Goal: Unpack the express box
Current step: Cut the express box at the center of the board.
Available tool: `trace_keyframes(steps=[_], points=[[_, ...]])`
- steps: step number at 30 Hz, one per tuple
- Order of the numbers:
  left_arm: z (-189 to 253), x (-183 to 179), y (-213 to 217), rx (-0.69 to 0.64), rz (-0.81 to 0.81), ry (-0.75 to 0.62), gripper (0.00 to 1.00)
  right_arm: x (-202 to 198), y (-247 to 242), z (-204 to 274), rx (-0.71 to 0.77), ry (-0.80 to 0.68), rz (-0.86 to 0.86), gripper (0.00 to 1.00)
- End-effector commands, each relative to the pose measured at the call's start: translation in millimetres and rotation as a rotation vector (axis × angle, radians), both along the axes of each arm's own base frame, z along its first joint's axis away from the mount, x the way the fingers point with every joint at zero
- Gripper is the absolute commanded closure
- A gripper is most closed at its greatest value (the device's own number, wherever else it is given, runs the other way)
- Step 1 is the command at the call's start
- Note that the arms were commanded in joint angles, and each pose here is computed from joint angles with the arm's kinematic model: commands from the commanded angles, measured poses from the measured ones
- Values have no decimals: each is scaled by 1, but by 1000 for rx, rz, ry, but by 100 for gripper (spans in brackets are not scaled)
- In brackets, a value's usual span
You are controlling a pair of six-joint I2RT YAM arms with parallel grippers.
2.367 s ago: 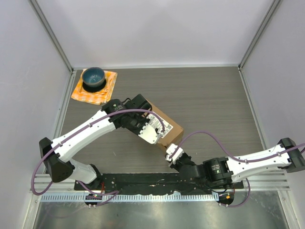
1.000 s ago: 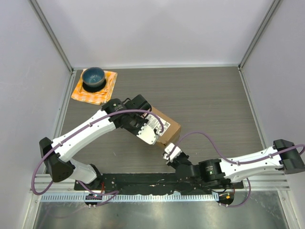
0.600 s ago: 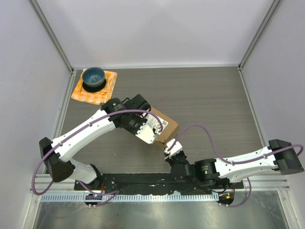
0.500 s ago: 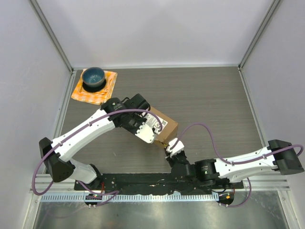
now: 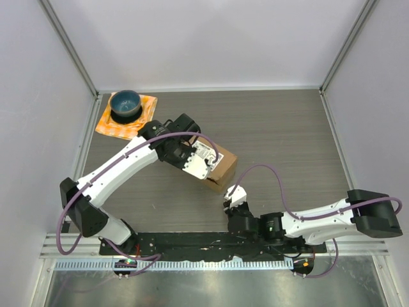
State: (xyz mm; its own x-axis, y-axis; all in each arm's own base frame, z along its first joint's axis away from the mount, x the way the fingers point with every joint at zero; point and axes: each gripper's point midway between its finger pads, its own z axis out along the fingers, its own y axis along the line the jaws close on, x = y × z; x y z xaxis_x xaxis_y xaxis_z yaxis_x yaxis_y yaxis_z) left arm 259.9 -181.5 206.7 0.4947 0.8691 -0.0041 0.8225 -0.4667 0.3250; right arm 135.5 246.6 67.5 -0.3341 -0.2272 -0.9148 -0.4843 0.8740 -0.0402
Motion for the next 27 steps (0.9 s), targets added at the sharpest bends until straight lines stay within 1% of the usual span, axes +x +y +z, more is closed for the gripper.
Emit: trace_keyframes(steps=[1,4,5,6,7,8,9,10,11,12,13,14,16,17,19,20,21,23,24,25,26,27], points=[[1,-2,-4,-13,-3,35,100,-2,2,-5,19,47,6,99],[5,-1,-9,-35,9,36,100,0,12,24,64,2,49,99],[5,-3,-11,-37,9,42,100,2,13,47,129,-21,55,99],[10,-4,-12,-40,15,42,100,4,13,61,136,-56,71,99],[9,-2,-12,-26,28,42,100,6,13,83,185,-82,63,99],[10,-3,-13,-31,66,44,100,11,6,99,220,-111,36,99],[17,0,-17,-50,89,29,100,16,-5,130,298,-146,14,99],[17,1,-21,-49,120,30,100,21,-15,144,334,-164,-21,99],[28,2,-25,-88,181,27,100,28,-31,156,366,-192,-93,99],[31,2,-28,-105,216,33,100,31,-49,178,475,-203,-139,99],[30,4,-33,-113,247,47,100,35,-60,185,520,-208,-181,99],[41,4,-36,-153,313,52,100,42,-79,191,565,-223,-258,99],[46,4,-40,-173,363,66,100,45,-100,196,671,-218,-333,99],[50,0,-43,-183,379,97,100,48,-107,195,691,-218,-374,99],[51,-8,-44,-193,425,145,100,52,-118,192,714,-211,-450,99],[50,-19,-45,-192,428,201,100,53,-122,186,667,-208,-470,99],[49,-23,-43,-187,455,219,100,57,-127,193,655,-213,-506,99],[40,-31,-36,-149,479,250,100,66,-119,179,535,-190,-530,98],[40,-33,-32,-150,487,251,100,79,-126,180,515,-190,-583,96],[38,-35,-29,-151,496,258,100,86,-116,170,501,-132,-549,94],[30,-37,-26,-144,501,268,100,96,-112,157,491,-83,-563,92],[35,-40,-21,-160,503,249,100,118,-142,153,509,-81,-684,92]])
